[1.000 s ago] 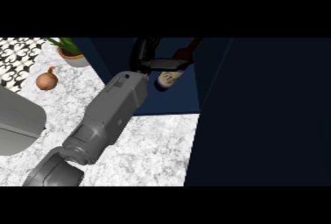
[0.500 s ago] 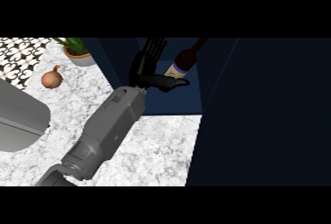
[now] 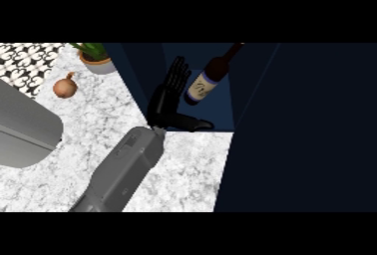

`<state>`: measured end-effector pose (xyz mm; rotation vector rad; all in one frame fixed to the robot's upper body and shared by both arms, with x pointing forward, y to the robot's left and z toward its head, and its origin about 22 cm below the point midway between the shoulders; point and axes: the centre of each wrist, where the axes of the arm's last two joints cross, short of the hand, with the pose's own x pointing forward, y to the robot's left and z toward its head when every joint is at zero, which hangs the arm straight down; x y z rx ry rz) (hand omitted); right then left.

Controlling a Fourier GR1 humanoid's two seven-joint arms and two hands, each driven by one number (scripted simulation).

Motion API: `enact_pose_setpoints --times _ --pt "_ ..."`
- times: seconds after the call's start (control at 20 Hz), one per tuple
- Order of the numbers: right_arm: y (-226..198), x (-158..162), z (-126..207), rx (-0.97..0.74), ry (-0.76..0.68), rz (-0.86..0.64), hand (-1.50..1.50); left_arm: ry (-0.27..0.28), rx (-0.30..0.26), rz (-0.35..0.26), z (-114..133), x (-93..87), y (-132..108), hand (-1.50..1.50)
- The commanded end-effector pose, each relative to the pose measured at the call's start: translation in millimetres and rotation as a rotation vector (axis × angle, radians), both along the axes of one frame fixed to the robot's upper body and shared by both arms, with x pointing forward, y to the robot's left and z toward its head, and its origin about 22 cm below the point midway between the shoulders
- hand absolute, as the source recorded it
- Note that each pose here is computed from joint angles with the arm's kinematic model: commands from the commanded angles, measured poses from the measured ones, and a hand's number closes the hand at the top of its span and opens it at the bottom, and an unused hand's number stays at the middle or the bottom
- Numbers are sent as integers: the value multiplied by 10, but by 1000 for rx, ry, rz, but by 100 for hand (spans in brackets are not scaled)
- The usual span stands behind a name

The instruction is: Pick up the wine, place it into the cabinet and close the cabinet

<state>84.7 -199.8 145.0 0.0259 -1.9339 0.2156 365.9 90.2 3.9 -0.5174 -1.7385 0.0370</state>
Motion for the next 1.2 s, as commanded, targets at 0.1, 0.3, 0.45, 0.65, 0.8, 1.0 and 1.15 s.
enact_pose_setpoints --times 0.1,0.3,0.45,0.65,0.8,1.0,1.15 --pt "-16 -220 429 121 6 45 -150 -4 -9 -16 -72 -398 30 -150" --pt "22 -239 364 96 13 49 -150 32 -54 -8 -231 -681 317 -150" --pt "-7 -232 409 78 8 42 -150 26 -71 -17 -206 -921 514 -150" --pt "-36 -259 448 31 9 85 -150 25 -115 18 -194 -1141 568 -150" --pt "-33 -261 400 12 43 152 -150 32 -119 23 -171 -1269 650 -150" --pt "-12 -279 428 36 63 258 -150 8 -84 44 -186 -1242 1074 -150" --pt "-1 -242 333 -28 97 370 -150 -27 -88 82 -170 -1199 1108 -150"
